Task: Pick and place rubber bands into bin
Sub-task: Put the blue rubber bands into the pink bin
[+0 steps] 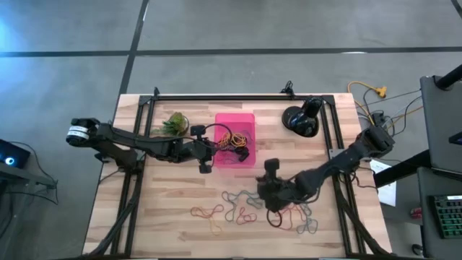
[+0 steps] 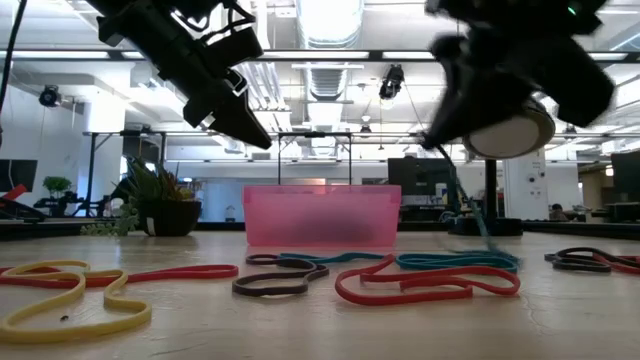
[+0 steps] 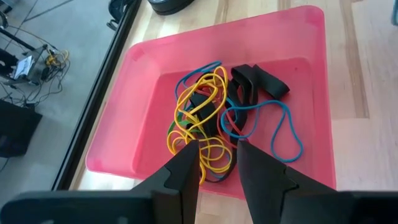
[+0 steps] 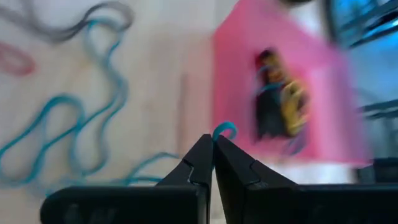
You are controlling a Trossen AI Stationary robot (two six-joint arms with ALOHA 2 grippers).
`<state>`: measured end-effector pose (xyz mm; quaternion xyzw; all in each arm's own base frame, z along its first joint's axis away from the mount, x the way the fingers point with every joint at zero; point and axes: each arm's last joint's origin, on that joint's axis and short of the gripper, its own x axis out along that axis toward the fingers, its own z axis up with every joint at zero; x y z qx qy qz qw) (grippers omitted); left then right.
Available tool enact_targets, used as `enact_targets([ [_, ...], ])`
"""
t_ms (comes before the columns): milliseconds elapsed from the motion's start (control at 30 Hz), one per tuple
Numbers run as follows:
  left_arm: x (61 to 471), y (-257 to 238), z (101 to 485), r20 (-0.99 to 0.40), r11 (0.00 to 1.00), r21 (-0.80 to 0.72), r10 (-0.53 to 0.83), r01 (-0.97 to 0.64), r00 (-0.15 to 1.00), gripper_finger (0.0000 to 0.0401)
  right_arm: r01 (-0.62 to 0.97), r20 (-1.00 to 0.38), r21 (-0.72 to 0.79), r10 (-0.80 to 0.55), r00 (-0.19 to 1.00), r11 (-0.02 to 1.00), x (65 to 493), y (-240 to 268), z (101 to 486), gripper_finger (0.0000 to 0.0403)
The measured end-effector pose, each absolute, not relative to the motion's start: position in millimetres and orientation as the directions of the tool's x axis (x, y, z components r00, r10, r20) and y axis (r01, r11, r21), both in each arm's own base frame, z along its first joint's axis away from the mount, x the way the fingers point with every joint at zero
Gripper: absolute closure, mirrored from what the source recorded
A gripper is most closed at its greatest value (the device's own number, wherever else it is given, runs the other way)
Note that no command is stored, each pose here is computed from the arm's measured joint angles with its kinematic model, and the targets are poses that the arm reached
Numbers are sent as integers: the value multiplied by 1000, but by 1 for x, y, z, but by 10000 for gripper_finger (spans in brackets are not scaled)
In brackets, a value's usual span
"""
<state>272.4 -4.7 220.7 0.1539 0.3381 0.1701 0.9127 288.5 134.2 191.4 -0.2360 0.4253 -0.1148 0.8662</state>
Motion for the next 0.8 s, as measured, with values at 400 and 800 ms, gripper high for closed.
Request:
enact_targets([
  [400,265,-5,214,-633,897,403,417,-182,652,308,47,-452,-760,-578,679,649,323,125,257,394],
  [800,252,-22,233,-592,911,383,369,-152,717,308,163,-451,-764,-697,557,625,346,50,266,394],
])
